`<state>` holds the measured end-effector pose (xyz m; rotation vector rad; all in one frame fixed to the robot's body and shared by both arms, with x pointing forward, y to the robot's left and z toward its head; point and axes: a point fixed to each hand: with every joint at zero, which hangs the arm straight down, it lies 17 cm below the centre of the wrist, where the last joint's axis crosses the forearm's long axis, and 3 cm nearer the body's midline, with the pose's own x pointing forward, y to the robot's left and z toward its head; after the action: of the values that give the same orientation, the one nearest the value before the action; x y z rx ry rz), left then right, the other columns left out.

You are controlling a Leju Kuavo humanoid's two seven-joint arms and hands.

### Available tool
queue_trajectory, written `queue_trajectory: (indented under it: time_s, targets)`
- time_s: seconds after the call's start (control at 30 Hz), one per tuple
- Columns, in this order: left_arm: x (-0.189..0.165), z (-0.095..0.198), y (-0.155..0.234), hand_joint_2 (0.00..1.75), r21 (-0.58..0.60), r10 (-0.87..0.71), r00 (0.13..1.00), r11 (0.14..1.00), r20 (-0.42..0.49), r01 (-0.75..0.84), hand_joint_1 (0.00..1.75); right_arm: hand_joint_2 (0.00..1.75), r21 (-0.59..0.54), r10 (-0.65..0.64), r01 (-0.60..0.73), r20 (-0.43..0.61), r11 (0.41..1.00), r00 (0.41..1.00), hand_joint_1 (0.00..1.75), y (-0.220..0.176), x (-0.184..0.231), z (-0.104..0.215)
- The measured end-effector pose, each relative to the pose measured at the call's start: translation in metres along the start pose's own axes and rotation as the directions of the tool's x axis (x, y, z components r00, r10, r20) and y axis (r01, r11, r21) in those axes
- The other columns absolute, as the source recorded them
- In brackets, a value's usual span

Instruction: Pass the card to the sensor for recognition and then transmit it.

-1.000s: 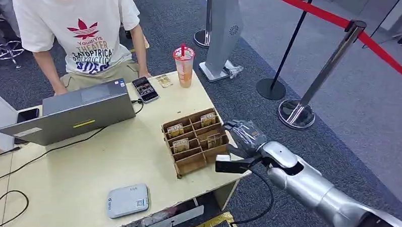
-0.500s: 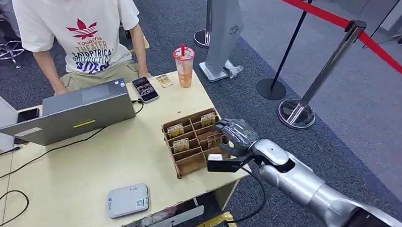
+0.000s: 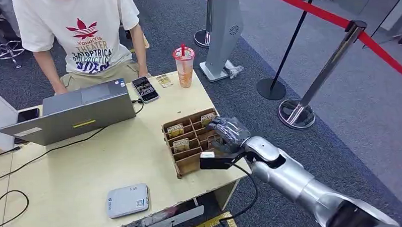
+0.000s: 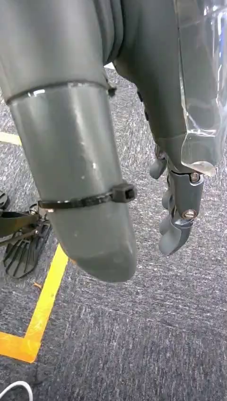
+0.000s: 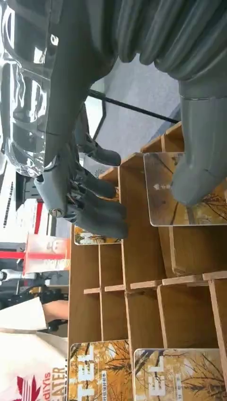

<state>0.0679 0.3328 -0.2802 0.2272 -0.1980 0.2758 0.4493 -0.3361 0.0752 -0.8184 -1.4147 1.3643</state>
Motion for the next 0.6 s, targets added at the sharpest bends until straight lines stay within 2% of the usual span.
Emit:
queue_trajectory:
  time_s: [0.47, 0.6]
  targets:
    - [-0.001, 0.000, 0.001, 0.00, 0.002, 0.000, 1.000, 1.000, -0.006, 0.000, 0.00, 1.75, 0.023, -0.007, 0.008, -0.011, 1.000, 1.000, 0.89, 0.013, -0.002, 0.004]
    - [-0.001, 0.000, 0.002, 0.00, 0.004, 0.000, 1.000, 1.000, -0.006, 0.000, 0.00, 1.75, 0.024, -0.011, 0.011, -0.014, 1.000, 1.000, 0.96, 0.014, -0.002, 0.005]
